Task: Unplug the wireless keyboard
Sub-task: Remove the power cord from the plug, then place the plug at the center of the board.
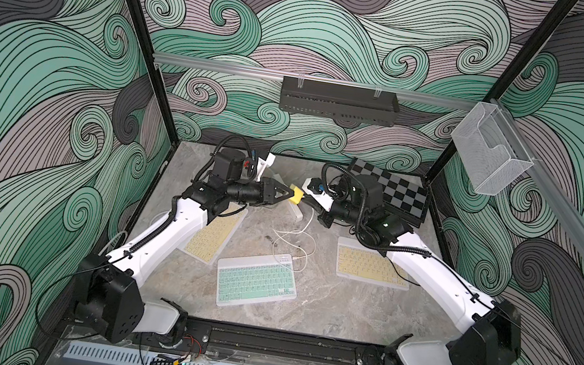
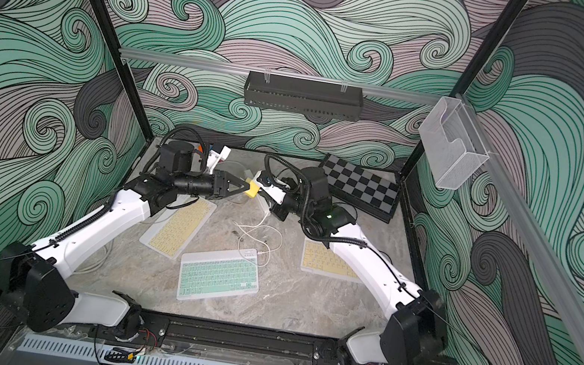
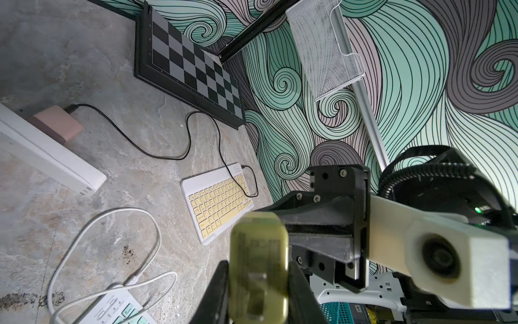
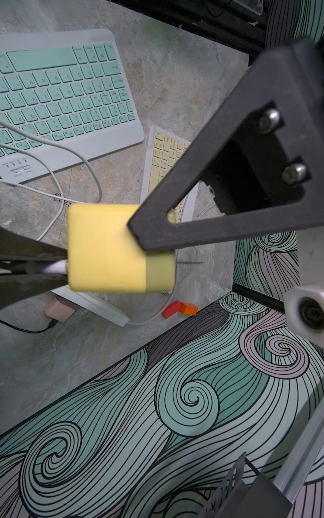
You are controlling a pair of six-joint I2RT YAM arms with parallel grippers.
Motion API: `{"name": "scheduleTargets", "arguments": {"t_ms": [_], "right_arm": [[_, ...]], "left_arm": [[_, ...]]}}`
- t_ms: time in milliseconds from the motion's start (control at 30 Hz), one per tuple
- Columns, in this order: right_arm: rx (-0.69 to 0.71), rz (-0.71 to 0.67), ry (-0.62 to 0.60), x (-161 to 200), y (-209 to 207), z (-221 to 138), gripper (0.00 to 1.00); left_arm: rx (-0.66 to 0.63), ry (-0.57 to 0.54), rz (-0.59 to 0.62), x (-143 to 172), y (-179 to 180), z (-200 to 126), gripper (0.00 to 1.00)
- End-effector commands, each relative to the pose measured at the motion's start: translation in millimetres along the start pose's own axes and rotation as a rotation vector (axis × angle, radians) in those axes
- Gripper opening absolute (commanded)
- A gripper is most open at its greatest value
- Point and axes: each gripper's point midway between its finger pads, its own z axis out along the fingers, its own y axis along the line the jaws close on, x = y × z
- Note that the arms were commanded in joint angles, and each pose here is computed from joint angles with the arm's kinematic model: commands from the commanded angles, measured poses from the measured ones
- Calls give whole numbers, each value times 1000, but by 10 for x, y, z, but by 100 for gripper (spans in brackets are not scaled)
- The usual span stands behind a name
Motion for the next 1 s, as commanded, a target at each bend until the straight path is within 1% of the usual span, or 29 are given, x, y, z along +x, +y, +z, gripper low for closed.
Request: {"name": "scheduleTargets", "arguments": {"t_ms": [0, 167, 300, 533, 700, 800, 967], "right_arm": [[42, -48, -48, -133, -24, -139, 0], [94, -55, -49, -124, -73, -204, 0], [117, -50, -53, -117, -98, -221, 0], [150, -34, -22, -46, -158, -196, 0], [187, -12, -5, -13, -217, -218, 0], [230, 38, -5, -48, -306, -261, 0], [312, 203, 27, 55, -467, -304, 0]], "left_arm": [[-74, -152, 21, -293, 19, -141, 0], [-159, -192, 19, -323, 125, -225, 0], [-160, -189, 14, -313, 135, -223, 0], [-169, -196, 10, -321, 152, -225, 0], [-221, -209, 11, -315, 254, -256, 0], [-255, -184, 8, -250, 373, -250, 0], [-348, -101, -6, -46, 695, -191, 0]]}}
